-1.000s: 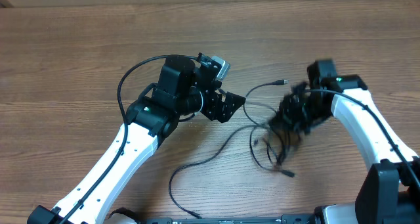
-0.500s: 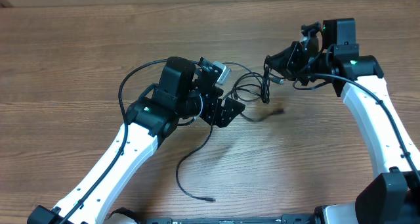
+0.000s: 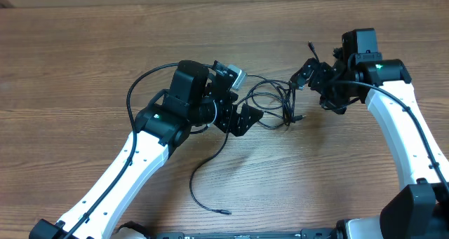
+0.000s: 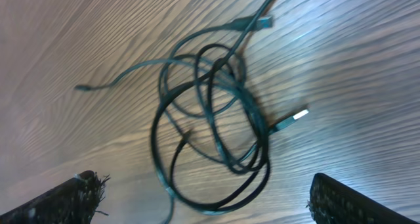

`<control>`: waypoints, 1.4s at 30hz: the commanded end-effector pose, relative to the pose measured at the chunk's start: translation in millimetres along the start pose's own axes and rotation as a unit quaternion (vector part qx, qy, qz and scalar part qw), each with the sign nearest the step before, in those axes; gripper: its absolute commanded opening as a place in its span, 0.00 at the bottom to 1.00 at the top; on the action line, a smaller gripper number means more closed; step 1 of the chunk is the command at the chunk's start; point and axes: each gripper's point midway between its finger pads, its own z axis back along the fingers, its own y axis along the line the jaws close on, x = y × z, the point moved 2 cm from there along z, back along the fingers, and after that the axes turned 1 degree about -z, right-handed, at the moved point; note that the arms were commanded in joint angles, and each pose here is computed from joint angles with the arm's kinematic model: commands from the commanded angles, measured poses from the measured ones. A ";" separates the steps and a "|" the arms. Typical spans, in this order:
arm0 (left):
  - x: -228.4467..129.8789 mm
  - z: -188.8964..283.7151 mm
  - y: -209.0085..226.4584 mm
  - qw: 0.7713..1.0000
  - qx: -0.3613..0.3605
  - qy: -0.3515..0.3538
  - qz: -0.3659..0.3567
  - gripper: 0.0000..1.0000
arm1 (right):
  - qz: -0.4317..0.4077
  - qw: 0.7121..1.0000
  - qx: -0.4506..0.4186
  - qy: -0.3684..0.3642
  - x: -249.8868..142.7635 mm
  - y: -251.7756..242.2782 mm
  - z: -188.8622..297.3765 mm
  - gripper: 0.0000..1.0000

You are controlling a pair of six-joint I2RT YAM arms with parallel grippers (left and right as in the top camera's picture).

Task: Untangle cables

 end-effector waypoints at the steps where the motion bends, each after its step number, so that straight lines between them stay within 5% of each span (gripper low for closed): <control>1: 6.6 2.5 -5.1 1.000 -0.009 -0.009 -0.011 0.92 | 0.005 0.999 -0.021 -0.030 10.1 -5.0 5.4 1.00; 7: 7.3 2.6 1.9 1.000 0.013 -0.012 -0.010 0.96 | 0.094 0.995 -0.015 -0.006 2.1 5.2 -16.8 1.00; 17: 11.6 11.0 42.7 0.988 0.133 -0.036 0.071 1.00 | 0.106 0.993 -0.034 0.043 -4.9 2.1 -68.3 1.00; 25: 12.5 13.4 47.1 0.987 0.138 -0.040 0.078 1.00 | 0.141 0.988 -0.030 0.063 -11.4 6.1 -89.1 0.87; 37: 7.9 12.1 43.2 0.988 0.125 -0.029 0.084 1.00 | 0.150 0.985 -0.032 0.082 -22.1 8.1 -98.1 0.27; 40: 7.9 12.1 43.2 0.988 0.125 -0.028 0.084 1.00 | 0.153 0.983 -0.017 0.103 -30.1 10.8 -96.9 0.04; 42: 7.9 12.1 43.2 0.988 0.125 -0.029 0.084 1.00 | 0.150 0.981 0.006 0.120 -36.4 16.6 -95.6 0.04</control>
